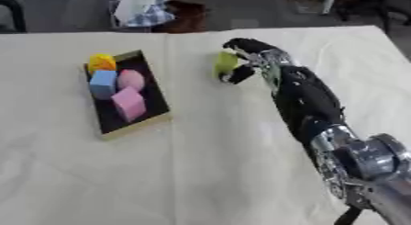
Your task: Pick up objects on the table and place them in the box.
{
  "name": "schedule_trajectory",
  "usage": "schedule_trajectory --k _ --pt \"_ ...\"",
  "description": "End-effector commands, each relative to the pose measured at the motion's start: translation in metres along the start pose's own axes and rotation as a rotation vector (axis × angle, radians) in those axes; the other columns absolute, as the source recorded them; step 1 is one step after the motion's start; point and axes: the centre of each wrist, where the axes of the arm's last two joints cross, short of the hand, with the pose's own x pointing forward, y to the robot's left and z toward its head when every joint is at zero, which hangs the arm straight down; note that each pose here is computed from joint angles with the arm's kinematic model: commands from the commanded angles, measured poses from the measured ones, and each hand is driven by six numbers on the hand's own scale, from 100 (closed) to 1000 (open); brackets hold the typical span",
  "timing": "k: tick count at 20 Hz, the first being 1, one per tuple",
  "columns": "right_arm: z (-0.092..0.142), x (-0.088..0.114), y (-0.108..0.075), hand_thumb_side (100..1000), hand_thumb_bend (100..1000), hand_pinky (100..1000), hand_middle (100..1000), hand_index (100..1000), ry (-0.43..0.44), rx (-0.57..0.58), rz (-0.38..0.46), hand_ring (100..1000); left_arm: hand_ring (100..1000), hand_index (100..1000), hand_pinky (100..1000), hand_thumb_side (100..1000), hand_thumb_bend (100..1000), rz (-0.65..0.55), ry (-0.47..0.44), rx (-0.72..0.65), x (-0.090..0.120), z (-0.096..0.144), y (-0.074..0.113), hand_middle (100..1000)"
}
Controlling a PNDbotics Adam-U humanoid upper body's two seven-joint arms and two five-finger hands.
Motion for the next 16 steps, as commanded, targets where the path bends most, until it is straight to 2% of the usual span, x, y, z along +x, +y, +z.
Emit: schedule_trajectory --k 1,3,8,12,16 --pt "0.004 -0.009 -0.018 261 157 856 602 990 0.014 -0.047 0.007 824 620 877 815 861 100 -0.024 -0.013 0.002 0.005 0.0 0.006 671" --pt "0.002 0.001 -0.031 222 121 843 565 968 -0.037 -0.119 -0.007 798 620 877 815 861 100 -0.023 -0.014 0.002 0.005 0.0 0.006 671" --pt "0.001 0.027 -0.052 164 100 826 513 942 -0.204 -0.26 0.015 759 620 877 815 861 100 -0.022 -0.016 0.001 0.005 0.0 0.005 672" --pt "0.002 0.046 -0.063 150 100 821 503 935 -0.332 -0.276 0.038 744 621 877 815 860 100 -0.022 -0.016 0.0 0.005 0.0 0.005 672" --pt "0.001 0.066 -0.066 165 100 821 505 936 -0.453 -0.246 0.072 745 621 877 816 858 100 -0.021 -0.019 0.0 0.005 0.0 0.005 672"
